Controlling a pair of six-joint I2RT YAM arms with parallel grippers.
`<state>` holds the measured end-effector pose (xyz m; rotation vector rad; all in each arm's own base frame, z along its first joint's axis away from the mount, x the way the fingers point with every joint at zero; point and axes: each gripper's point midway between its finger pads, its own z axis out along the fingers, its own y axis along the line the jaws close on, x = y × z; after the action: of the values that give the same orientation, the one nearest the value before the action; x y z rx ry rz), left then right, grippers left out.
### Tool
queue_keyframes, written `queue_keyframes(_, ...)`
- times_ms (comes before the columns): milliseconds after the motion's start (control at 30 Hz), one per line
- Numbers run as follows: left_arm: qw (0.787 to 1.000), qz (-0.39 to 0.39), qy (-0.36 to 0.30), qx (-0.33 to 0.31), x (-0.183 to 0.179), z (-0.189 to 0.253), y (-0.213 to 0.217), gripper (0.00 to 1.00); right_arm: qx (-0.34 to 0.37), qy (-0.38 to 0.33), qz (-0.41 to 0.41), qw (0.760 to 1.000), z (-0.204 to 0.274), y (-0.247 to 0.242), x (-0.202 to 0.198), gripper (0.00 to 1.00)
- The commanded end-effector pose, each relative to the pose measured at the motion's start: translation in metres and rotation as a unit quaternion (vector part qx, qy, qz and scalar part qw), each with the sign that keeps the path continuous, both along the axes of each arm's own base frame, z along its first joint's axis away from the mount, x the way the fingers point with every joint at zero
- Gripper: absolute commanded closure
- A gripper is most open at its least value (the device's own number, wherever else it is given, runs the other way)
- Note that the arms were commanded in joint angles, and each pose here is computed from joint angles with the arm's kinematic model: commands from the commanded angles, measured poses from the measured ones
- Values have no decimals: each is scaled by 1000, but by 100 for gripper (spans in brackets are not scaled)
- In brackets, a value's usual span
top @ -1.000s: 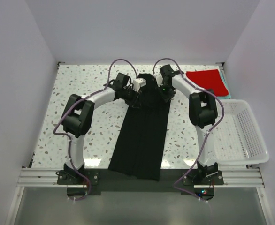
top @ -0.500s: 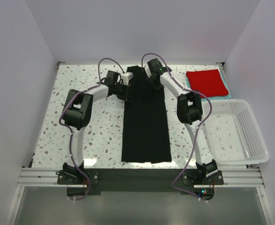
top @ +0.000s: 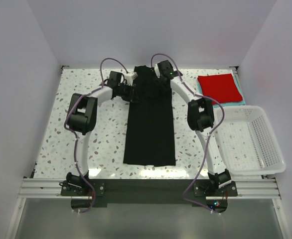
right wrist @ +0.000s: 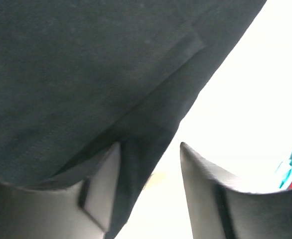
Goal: Fold and stack the t-shirts
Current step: Fold the tshirt
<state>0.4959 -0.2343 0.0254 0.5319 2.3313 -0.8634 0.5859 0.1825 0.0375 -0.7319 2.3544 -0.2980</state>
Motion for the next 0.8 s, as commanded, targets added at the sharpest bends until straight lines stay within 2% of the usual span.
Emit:
queue_keyframes(0,998,-22,-52,-31,1,50,0,70,32,-28,24,999,54,9,2,34)
queue_keyframes(67,992,-37,-111,-38,2,99,-1,66,52,-41,39,997,87,15,-4,29)
queue_keyframes(133,981,-68,-177,-27,-4,144,2,56,82,-78,62,992,150,20,-16,21)
queue_keyframes(167,976,-80,-202,-17,-7,161,3,53,96,-71,79,990,155,24,-27,18)
queue_keyframes(200,969,-106,-223,10,-15,167,8,45,105,-78,89,987,169,25,-34,13)
queue_keyframes(233,959,-113,-259,24,-22,194,13,40,117,-93,99,984,198,21,-52,9)
queue_keyframes(300,941,-150,-298,63,-38,208,24,28,137,-120,110,977,227,20,-68,1)
queue_keyframes(333,927,-168,-329,72,-53,229,28,26,149,-125,123,973,240,17,-89,1)
queue_keyframes(367,920,-191,-333,79,-68,231,31,2,154,-142,135,969,252,16,-96,2)
queue_keyframes(400,894,-219,-380,94,-83,253,34,0,164,-144,161,963,258,21,-109,1)
queue_keyframes(467,884,-259,-380,89,-114,241,36,0,144,-154,227,951,264,17,-141,1)
queue_keyframes(500,863,-276,-413,95,-131,254,39,0,153,-144,281,936,261,27,-159,1)
queue_keyframes(567,858,-321,-393,77,-170,229,39,0,130,-108,357,918,245,23,-203,1)
queue_keyframes(600,826,-357,-428,87,-187,231,40,0,136,-89,396,904,238,29,-224,1)
queue_keyframes(667,825,-401,-387,92,-222,192,44,0,110,-28,452,885,206,18,-271,1)
queue_keyframes(700,793,-440,-408,104,-239,185,42,0,103,-9,467,878,193,18,-287,1)
queue_keyframes(733,796,-462,-376,111,-259,152,48,0,96,36,468,877,160,9,-307,1)
queue_keyframes(767,785,-476,-380,117,-268,139,44,2,89,36,479,872,155,4,-321,2)
